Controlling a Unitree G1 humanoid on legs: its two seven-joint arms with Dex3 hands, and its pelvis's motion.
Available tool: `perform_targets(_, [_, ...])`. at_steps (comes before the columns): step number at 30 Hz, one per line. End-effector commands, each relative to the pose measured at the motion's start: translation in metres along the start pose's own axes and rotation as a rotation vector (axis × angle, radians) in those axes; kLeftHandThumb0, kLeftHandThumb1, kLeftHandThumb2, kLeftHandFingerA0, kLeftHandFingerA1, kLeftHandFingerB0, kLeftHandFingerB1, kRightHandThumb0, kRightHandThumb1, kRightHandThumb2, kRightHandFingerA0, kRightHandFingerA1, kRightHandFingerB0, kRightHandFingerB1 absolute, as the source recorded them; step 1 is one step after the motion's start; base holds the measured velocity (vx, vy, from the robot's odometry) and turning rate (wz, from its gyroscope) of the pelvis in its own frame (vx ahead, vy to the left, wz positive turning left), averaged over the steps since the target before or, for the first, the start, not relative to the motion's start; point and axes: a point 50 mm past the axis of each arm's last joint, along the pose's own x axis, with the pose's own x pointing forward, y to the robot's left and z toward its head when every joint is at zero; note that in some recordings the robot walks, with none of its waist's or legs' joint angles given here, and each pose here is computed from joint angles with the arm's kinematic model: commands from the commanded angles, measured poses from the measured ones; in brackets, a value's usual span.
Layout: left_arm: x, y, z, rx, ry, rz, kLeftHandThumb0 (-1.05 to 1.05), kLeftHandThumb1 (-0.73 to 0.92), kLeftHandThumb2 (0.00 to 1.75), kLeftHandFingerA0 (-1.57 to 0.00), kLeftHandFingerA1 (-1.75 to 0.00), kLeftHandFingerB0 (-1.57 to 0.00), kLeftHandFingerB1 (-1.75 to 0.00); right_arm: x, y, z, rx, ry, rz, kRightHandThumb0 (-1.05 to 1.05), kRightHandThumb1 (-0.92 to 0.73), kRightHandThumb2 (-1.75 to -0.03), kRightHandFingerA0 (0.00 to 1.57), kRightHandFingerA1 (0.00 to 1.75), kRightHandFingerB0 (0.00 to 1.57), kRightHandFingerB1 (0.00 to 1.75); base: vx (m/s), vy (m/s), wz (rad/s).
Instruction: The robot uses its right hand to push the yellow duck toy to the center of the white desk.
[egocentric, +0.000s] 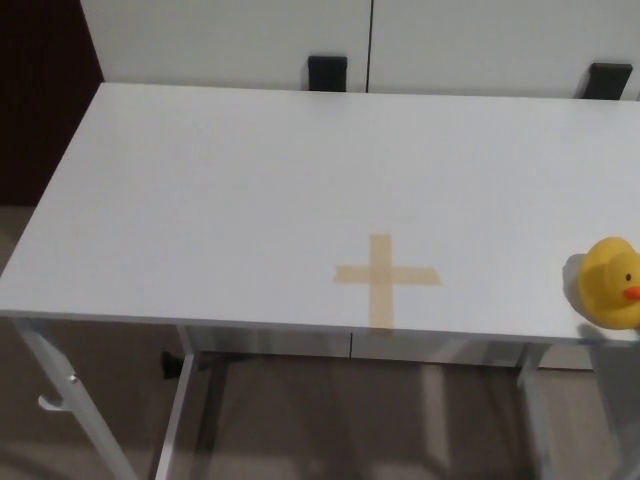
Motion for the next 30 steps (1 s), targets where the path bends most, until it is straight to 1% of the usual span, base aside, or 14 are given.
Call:
perform_targets(1, [-0.001,0.001,0.001,0.000,-0.045,0.010,0.39,0.04,1.75,-1.10,-1.17,-1.20,-1.17,0.006,0.022,-0.015,-0.037,0.074,-0.011,-0.70,-0.92,-0.71,0.27,0.40,0.26,0.36,0.00,0.000,0.00])
perform_targets(2, [-0.001,0.000,0.001,0.005,-0.045,0.009,0.42,-0.10,1.75,-1.09,-1.18,-1.11,-1.13,0.008,0.028,-0.018,-0.038,0.087,-0.001,-0.71,-0.92,-0.73,0.26,0.39,0.23,0.35,0.00,0.000,0.00])
perform_targets(7, [-0.001,0.000,0.003,0.027,-0.052,0.005,0.45,-0.09,1.75,-1.07,-1.17,-1.09,-1.12,0.011,0.038,-0.022,-0.037,0.112,0.015,-0.71,-0.92,-0.73,0.26,0.38,0.23,0.35,0.00,0.000,0.00])
perform_targets(8, [-0.001,0.000,0.003,0.023,-0.050,0.006,0.40,-0.08,1.75,-1.12,-1.18,-1.11,-1.13,0.013,0.042,-0.022,-0.033,0.115,0.022,-0.69,-0.92,-0.71,0.28,0.40,0.25,0.35,0.00,0.000,0.00])
perform_targets(12, [0.000,-0.001,0.005,0.016,-0.047,0.007,0.39,-0.05,1.75,-1.10,-1.19,-1.08,-1.15,0.017,0.050,-0.022,-0.026,0.125,0.032,-0.68,-0.92,-0.71,0.28,0.41,0.25,0.35,0.00,0.000,0.00])
perform_targets(13, [0.000,-0.002,0.006,0.015,-0.046,0.007,0.40,-0.08,1.75,-1.08,-1.20,-1.09,-1.16,0.018,0.053,-0.022,-0.033,0.128,0.036,-0.69,-0.92,-0.72,0.28,0.41,0.25,0.36,0.00,0.000,0.00])
perform_targets(16, [0.000,-0.003,0.006,0.017,-0.052,0.004,0.40,-0.10,1.75,-1.08,-1.21,-1.10,-1.15,0.020,0.059,-0.023,-0.036,0.137,0.044,-0.69,-0.92,-0.71,0.29,0.40,0.26,0.36,0.00,0.000,0.00])
perform_targets(17, [0.000,-0.003,0.007,0.025,-0.054,0.003,0.41,-0.13,1.75,-1.11,-1.19,-1.10,-1.15,0.021,0.062,-0.023,-0.034,0.140,0.050,-0.71,-0.92,-0.71,0.28,0.40,0.25,0.35,0.00,0.000,0.00])
perform_targets(22, [0.000,-0.005,0.007,0.038,-0.055,0.000,0.42,-0.13,1.75,-1.11,-1.19,-1.10,-1.14,0.023,0.065,-0.024,-0.041,0.149,0.052,-0.71,-0.92,-0.71,0.29,0.39,0.26,0.35,0.00,0.000,0.00])
perform_targets(23, [0.000,-0.005,0.007,0.046,-0.057,-0.003,0.41,-0.19,1.75,-1.13,-1.17,-1.13,-1.12,0.024,0.065,-0.022,-0.046,0.146,0.050,-0.74,-0.92,-0.73,0.30,0.39,0.26,0.35,0.00,0.000,0.00])
perform_targets(29, [-0.001,-0.006,0.005,0.069,-0.059,-0.015,0.42,-0.16,1.75,-1.12,-1.16,-1.12,-1.10,0.033,0.064,-0.015,-0.071,0.148,0.027,-0.75,-0.92,-0.72,0.29,0.37,0.29,0.35,0.00,0.000,0.00])
perform_targets(30, [-0.001,-0.006,0.005,0.074,-0.063,-0.015,0.37,-0.18,1.75,-1.10,-1.17,-1.10,-1.11,0.034,0.067,-0.015,-0.067,0.149,0.030,-0.79,-0.92,-0.71,0.28,0.37,0.25,0.33,0.00,0.000,0.00])
